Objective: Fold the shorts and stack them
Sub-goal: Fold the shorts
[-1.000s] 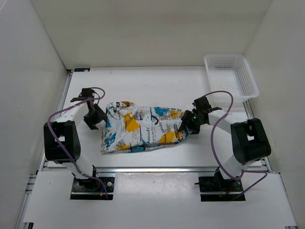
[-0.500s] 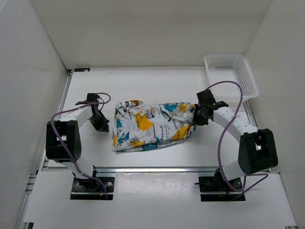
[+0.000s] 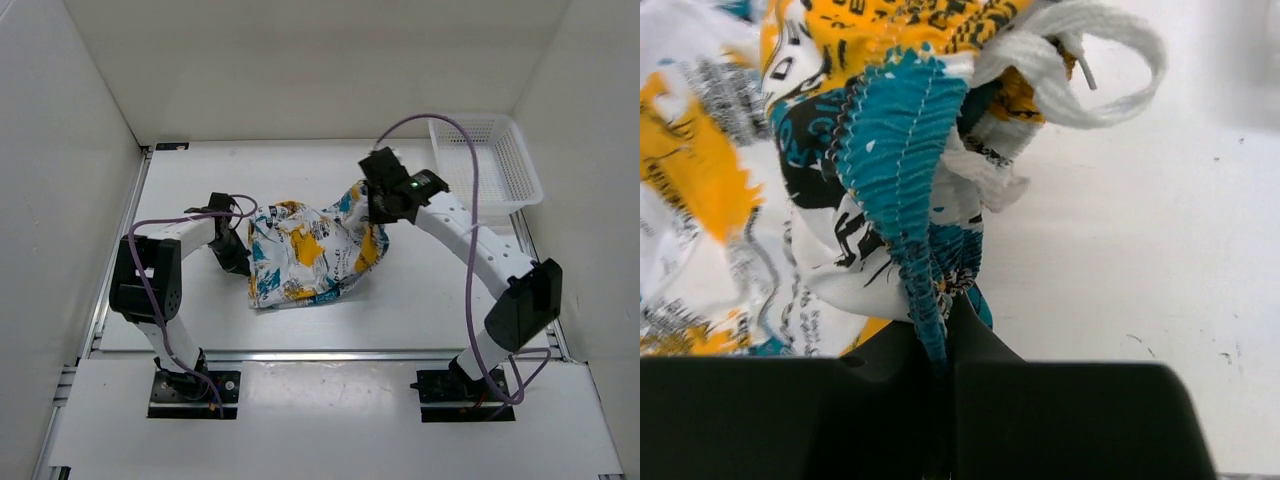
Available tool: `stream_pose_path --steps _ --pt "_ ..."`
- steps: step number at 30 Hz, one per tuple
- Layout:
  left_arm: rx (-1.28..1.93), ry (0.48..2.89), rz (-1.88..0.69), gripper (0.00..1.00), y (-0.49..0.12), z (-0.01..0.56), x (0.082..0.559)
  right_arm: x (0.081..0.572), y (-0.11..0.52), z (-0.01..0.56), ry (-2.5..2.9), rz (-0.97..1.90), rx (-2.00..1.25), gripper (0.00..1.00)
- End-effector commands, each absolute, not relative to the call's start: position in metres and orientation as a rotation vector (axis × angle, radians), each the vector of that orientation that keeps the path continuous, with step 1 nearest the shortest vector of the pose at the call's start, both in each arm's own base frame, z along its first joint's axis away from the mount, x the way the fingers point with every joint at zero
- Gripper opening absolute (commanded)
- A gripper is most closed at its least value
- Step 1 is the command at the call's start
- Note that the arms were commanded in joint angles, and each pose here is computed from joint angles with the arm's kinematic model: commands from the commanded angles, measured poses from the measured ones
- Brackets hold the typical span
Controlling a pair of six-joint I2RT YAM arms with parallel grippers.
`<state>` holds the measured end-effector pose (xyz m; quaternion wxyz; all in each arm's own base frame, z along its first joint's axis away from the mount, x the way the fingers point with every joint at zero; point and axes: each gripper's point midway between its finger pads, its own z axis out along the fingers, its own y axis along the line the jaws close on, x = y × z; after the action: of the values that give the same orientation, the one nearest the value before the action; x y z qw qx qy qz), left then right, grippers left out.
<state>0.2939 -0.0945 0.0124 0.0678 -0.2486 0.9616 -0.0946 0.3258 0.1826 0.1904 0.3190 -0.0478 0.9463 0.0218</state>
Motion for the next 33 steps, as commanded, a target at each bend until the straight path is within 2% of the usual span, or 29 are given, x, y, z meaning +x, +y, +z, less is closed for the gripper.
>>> stream_pose_path --steps 1,7,11,20,22,23,24,25,26,27,30,31,33 --pt "-0.721 2.844 -0.32 0.1 -0.099 0.022 0.312 0.318 0.224 0.208 2.47 -0.004 -0.258 0.0" --pt "-0.722 2.855 -0.328 0.1 -0.1 0.02 0.311 0.304 0.329 0.205 2.443 0.076 -0.461 0.0" --pt "-0.722 2.855 -0.328 0.1 -0.1 0.02 0.311 0.294 0.389 0.178 2.471 0.154 -0.565 0.0" --pt "-0.711 2.83 -0.356 0.1 -0.102 0.03 0.31 0.306 0.448 0.144 2.485 0.283 -0.594 0.0" --pt "-0.737 2.806 -0.403 0.1 -0.099 0.038 0.314 0.303 0.454 0.14 2.501 0.325 -0.599 0.42" --pt "-0.729 2.785 -0.443 0.19 -0.098 0.047 0.316 0.302 0.457 0.146 2.492 0.353 -0.599 0.57" --pt "-0.739 2.767 -0.464 0.23 -0.096 0.052 0.317 0.3 0.458 0.147 2.49 0.373 -0.602 0.79" --pt "-0.745 2.731 -0.466 0.27 -0.087 0.063 0.319 0.302 0.461 0.169 2.436 0.429 -0.581 0.85" --pt "-0.738 2.721 -0.478 0.32 -0.085 0.07 0.318 0.297 0.455 0.163 2.451 0.421 -0.574 0.9" --pt "-0.75 2.698 -0.468 0.45 -0.079 0.078 0.32 0.297 0.451 0.169 2.435 0.425 -0.565 0.93" --pt "-0.713 2.639 -0.441 0.66 -0.067 0.112 0.324 0.289 0.423 0.206 2.378 0.429 -0.511 0.93" --pt "-0.72 2.614 -0.427 0.68 -0.062 0.122 0.327 0.287 0.417 0.211 2.364 0.43 -0.501 0.94" --pt "-0.672 2.574 -0.416 0.67 -0.059 0.146 0.331 0.277 0.395 0.214 2.359 0.419 -0.464 0.9"
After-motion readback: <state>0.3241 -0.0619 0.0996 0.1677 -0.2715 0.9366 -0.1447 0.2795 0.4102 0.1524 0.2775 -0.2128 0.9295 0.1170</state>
